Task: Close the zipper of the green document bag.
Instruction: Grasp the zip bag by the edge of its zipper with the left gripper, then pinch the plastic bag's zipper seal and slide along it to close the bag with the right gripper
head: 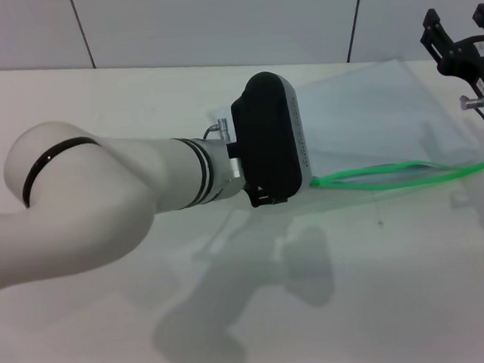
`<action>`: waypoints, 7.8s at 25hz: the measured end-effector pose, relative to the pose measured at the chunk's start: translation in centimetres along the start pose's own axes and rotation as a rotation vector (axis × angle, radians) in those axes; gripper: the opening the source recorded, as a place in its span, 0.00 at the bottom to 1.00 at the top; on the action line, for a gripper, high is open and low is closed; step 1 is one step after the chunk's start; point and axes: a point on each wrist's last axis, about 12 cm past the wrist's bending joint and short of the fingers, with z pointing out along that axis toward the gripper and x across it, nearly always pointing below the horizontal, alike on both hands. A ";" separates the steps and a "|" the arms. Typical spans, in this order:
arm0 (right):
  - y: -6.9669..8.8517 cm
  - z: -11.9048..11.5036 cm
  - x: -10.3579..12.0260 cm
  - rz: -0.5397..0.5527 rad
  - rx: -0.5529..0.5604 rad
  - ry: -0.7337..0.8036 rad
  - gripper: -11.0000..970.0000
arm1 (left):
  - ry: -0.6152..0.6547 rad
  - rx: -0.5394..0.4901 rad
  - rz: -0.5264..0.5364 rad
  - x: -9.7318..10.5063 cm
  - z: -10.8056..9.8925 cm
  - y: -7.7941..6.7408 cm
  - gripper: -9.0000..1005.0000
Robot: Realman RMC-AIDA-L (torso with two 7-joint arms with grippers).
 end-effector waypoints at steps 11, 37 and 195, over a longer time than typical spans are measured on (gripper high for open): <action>0.0 0.0 0.0 0.000 -0.001 -0.001 0.76 | -0.031 -0.010 0.011 -0.1 0.6 -0.5 0.72; 0.2 0.1 -0.1 0.000 -0.006 -0.003 0.76 | -0.076 -0.062 -0.093 0.5 1.1 0.4 0.13; 3.6 -0.1 -4.8 -0.910 -0.890 0.160 0.36 | -0.169 -0.061 -0.155 -0.6 -4.2 0.6 0.11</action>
